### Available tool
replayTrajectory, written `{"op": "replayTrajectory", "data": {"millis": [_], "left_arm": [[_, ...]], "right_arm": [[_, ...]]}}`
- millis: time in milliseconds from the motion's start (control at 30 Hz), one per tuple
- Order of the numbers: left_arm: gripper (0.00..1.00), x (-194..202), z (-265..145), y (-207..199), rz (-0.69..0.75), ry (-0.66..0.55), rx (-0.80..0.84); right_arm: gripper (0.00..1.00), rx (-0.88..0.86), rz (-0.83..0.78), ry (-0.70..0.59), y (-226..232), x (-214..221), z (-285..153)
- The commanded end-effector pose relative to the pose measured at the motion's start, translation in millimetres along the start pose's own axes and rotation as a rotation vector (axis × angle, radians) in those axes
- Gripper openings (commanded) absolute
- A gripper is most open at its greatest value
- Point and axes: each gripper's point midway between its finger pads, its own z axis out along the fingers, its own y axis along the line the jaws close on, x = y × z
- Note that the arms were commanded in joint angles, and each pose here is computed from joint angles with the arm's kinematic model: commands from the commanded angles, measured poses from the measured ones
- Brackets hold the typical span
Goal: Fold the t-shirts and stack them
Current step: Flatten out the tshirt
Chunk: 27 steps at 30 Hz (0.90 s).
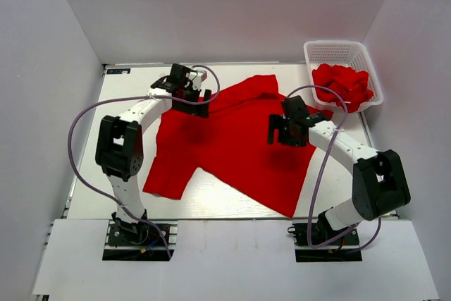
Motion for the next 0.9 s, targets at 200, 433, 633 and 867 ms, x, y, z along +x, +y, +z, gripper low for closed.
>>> {"op": "replayTrajectory", "data": {"millis": [200, 433, 633, 867], "left_arm": [[1.0, 8.8, 31.1, 6.5, -0.052, 0.028, -0.02], [1.0, 22.8, 51.4, 24.0, -0.089, 0.077, -0.079], [1.0, 47.0, 44.5, 51.2, -0.208, 0.107, -0.232], [1.0, 101.5, 5.8, 74.9, -0.448, 0.172, -0.467]], "right_arm": [[0.9, 0.062, 0.046, -0.017, -13.9, -4.6, 28.1], [0.9, 0.088, 0.065, 0.033, -23.3, 0.6, 48.7], [0.9, 0.092, 0.048, 0.085, -24.1, -6.7, 72.1], [0.9, 0.039, -0.007, 0.092, -3.4, -49.0, 99.9]]}}
